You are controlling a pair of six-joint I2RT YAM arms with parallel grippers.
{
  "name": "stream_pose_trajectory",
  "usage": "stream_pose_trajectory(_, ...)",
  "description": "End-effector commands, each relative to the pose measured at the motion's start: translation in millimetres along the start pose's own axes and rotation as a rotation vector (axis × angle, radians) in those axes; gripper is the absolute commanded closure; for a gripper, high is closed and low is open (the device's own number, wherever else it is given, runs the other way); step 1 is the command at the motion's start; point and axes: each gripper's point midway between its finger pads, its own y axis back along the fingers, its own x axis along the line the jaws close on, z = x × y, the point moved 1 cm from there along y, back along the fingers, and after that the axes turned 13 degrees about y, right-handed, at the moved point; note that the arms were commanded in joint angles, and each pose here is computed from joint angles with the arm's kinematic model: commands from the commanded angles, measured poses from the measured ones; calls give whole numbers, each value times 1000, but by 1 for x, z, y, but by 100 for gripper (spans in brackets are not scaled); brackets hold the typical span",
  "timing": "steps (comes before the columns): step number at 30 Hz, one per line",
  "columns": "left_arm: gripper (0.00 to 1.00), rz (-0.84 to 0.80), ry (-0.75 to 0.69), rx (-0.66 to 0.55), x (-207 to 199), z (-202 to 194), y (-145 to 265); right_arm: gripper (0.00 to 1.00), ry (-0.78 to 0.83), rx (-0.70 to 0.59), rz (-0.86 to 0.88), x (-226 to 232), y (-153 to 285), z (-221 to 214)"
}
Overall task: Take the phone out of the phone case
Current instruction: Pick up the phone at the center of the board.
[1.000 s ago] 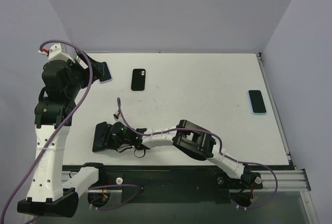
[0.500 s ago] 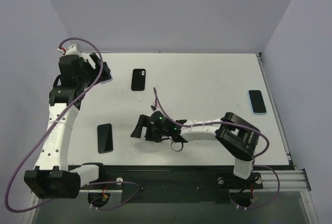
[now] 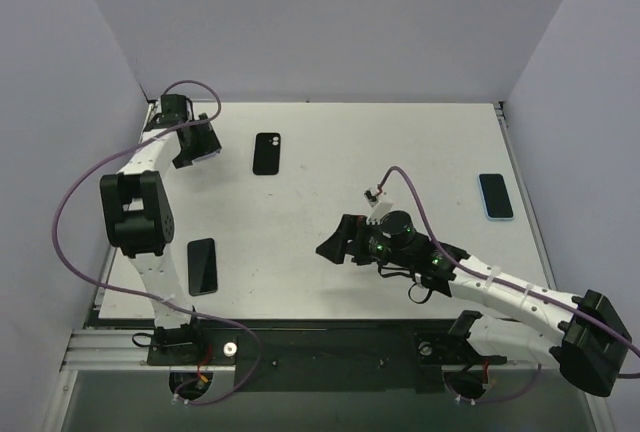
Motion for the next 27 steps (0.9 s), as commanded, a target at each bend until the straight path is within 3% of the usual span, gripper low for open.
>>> stream_pose_trajectory(1,6,-15,-26,-33,-7,37,-28,15,-9,17,-25,-25,15,-11)
stream_pose_trajectory(10,6,66,-60,34,-6,59,-71,15,-61,-54,-40,-41,33,-1)
stream_pose_trajectory(17,6,109,-82,3,-4,77,-91,15,-71,-91,-57,-50,38,8)
stream_pose_trajectory(27,6,201,-194,46,9,51,-118,15,-107,-116,-55,-56,39,12)
